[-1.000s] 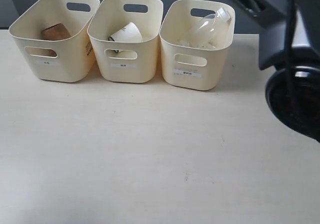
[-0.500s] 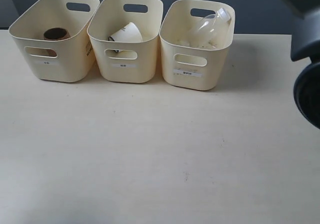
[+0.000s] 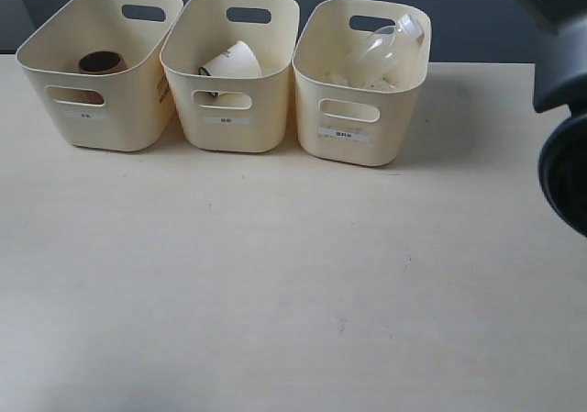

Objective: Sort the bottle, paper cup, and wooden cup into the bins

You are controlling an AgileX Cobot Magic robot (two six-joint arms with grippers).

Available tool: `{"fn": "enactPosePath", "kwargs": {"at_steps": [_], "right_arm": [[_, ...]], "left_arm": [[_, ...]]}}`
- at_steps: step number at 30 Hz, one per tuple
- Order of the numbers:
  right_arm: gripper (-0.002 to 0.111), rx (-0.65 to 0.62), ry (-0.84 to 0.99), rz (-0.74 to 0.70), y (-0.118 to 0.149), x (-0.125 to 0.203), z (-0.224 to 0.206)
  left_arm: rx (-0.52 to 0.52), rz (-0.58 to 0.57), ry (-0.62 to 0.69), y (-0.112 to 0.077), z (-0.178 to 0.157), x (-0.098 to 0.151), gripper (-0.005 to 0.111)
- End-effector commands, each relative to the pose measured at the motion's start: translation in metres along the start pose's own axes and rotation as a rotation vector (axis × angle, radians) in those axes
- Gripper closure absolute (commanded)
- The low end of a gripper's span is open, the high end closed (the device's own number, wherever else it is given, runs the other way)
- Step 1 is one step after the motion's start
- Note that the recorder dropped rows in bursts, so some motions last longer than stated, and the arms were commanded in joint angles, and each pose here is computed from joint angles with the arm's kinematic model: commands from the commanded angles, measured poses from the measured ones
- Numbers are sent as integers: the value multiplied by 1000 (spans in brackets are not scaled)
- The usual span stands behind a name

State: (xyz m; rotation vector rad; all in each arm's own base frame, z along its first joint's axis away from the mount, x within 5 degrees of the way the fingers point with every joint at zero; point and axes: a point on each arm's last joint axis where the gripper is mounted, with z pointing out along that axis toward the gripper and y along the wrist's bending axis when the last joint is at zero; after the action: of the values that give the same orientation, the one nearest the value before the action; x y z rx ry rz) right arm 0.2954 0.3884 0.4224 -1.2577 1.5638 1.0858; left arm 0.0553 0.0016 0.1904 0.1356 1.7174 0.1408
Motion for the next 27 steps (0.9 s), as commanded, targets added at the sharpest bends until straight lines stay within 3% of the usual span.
{"fn": "enactPosePath", "kwargs": {"at_steps": [1, 11, 13, 19, 27], "right_arm": [[80, 1, -7, -4, 1, -2, -1], [80, -21, 33, -61, 25, 0, 14], [80, 53, 86, -67, 25, 4, 18], [80, 460, 312, 2, 16, 26, 24], [80, 493, 247, -5, 1, 65, 34]], "left_arm": [[1, -5, -6, 0, 0, -2, 107], [1, -5, -6, 0, 0, -2, 107], [1, -5, -6, 0, 0, -2, 107], [1, -5, -6, 0, 0, -2, 107], [1, -5, -6, 0, 0, -2, 107]]}}
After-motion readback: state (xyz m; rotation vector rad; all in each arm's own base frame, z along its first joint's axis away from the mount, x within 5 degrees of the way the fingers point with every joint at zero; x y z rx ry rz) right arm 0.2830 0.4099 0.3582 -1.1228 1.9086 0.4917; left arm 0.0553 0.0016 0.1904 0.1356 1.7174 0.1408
